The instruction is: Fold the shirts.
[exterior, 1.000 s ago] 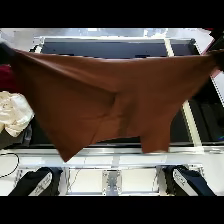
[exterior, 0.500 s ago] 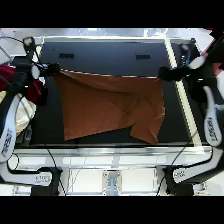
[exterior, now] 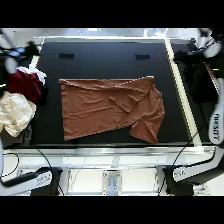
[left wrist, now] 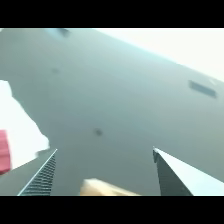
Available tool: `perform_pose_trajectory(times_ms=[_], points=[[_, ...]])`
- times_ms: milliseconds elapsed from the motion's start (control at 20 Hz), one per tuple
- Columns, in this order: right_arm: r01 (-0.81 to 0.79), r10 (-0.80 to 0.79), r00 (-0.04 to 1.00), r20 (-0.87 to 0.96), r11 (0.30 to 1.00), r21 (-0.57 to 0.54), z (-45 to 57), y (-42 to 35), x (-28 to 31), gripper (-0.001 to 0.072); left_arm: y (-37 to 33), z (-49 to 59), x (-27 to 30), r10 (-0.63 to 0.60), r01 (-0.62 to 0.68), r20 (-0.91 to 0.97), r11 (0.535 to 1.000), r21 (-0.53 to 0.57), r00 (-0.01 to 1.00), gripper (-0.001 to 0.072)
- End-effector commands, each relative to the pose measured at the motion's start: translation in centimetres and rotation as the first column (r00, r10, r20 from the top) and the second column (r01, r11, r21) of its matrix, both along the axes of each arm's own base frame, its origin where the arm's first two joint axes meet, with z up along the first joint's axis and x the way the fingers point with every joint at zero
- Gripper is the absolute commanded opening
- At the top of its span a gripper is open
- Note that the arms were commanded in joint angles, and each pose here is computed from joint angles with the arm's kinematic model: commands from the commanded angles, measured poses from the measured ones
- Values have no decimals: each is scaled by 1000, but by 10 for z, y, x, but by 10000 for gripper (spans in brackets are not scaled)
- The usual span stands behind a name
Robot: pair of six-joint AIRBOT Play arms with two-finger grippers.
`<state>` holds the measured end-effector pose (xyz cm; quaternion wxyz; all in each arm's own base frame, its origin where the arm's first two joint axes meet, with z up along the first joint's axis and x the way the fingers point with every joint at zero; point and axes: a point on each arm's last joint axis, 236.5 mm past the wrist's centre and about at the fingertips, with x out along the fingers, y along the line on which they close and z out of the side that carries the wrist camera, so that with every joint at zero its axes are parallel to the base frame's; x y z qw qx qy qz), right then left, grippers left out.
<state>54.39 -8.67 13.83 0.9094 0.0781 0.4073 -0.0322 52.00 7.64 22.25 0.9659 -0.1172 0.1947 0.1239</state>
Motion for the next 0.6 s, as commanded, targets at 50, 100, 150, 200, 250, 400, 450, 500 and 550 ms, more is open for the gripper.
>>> perform_pose_trajectory(times_ms=[50, 100, 150, 200, 250, 400, 450, 500, 550], points=[[137, -133, 949, -285, 991, -5, 2, -81, -134, 555, 54, -22, -146, 215, -225, -195, 974, -27, 957, 695], [118, -88, 938, -336, 991, 69, -18, -75, -155, 554, 49, -56, -176, 242, -270, -239, 958, -92, 940, 695], [115, -55, 930, -364, 983, 144, -40, -67, -170, 554, 35, -92, -201, 239, -294, -282, 941, -170, 929, 695], [127, -36, 927, -372, 967, 222, -63, -58, -179, 554, 16, -129, -223, 218, -305, -322, 919, -250, 922, 695], [164, -33, 925, -378, 933, 320, -94, -43, -186, 554, -4, -158, -238, 198, -319, -340, 881, -349, 919, 695], [218, 0, 917, -400, 839, 499, -174, 5, -205, 554, -51, -197, -255, 154, -296, -274, 733, -613, 949, 694], [228, 1, 919, -395, 816, 531, -192, 18, -209, 554, -59, -196, -256, 141, -266, -239, 716, -646, 961, 694], [261, -23, 917, -399, 791, 553, -208, 27, -211, 554, -61, -195, -259, 136, -252, -223, 716, -651, 965, 695], [272, -26, 916, -400, 774, 572, -220, 36, -213, 553, -63, -189, -260, 135, -238, -205, 715, -657, 970, 695]])
